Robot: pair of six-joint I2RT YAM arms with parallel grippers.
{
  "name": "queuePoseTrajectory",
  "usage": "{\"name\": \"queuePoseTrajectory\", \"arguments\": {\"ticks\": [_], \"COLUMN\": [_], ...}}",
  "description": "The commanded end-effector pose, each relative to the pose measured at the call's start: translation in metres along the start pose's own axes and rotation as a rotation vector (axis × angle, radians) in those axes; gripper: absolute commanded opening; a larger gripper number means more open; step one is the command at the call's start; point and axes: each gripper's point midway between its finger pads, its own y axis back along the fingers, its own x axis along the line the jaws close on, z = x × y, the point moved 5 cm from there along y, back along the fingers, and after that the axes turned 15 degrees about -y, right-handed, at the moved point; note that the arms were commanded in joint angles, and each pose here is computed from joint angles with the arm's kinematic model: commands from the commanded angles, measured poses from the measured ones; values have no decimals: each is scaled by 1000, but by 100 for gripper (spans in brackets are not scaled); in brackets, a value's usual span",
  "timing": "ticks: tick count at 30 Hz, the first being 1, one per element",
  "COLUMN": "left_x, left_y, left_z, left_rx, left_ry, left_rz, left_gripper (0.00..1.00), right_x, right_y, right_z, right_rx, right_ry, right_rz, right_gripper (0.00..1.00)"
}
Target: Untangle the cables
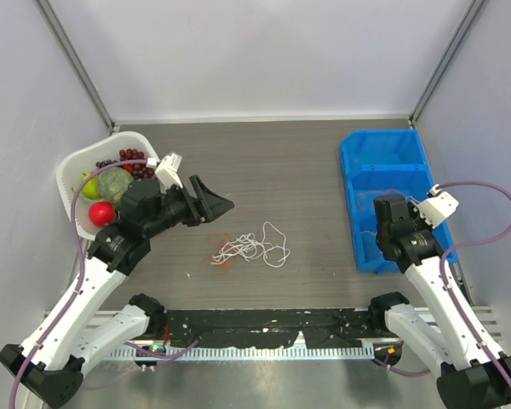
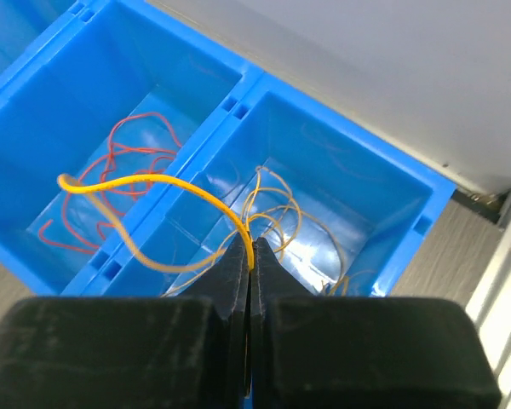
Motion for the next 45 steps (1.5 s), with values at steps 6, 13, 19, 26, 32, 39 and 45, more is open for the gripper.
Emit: {"name": "queuePoseTrajectory", "arguments": {"ticks": [6, 13, 19, 26, 32, 39, 45], "left_x": [6, 10, 14, 32, 50, 68, 89], "left_y": [-4, -5, -11, -31, -50, -57, -30], "left_z": [-7, -13, -19, -47, -83, -119, -130], "left_rx": [5, 13, 27, 146, 264, 385, 316], "left_ry": [-15, -15, -7, -10, 19, 67, 94], "left_rz": [8, 15, 14, 36, 23, 77, 271], "left_gripper": [70, 71, 71, 65, 52, 39, 52], "right_x": [-1, -2, -2, 40, 114, 173, 177], "right_y": [-6, -1, 9, 30, 75, 180, 268], "right_z": [-16, -16, -6, 5, -25, -107, -183], "right_rx": [20, 58, 89, 200, 523, 894, 1137], "right_ry": [-242, -214, -190, -91, 4, 147, 294], "right_rz": [7, 21, 68, 355, 889, 1349, 1545], "right_gripper": [1, 29, 49, 50, 49, 46, 47]}}
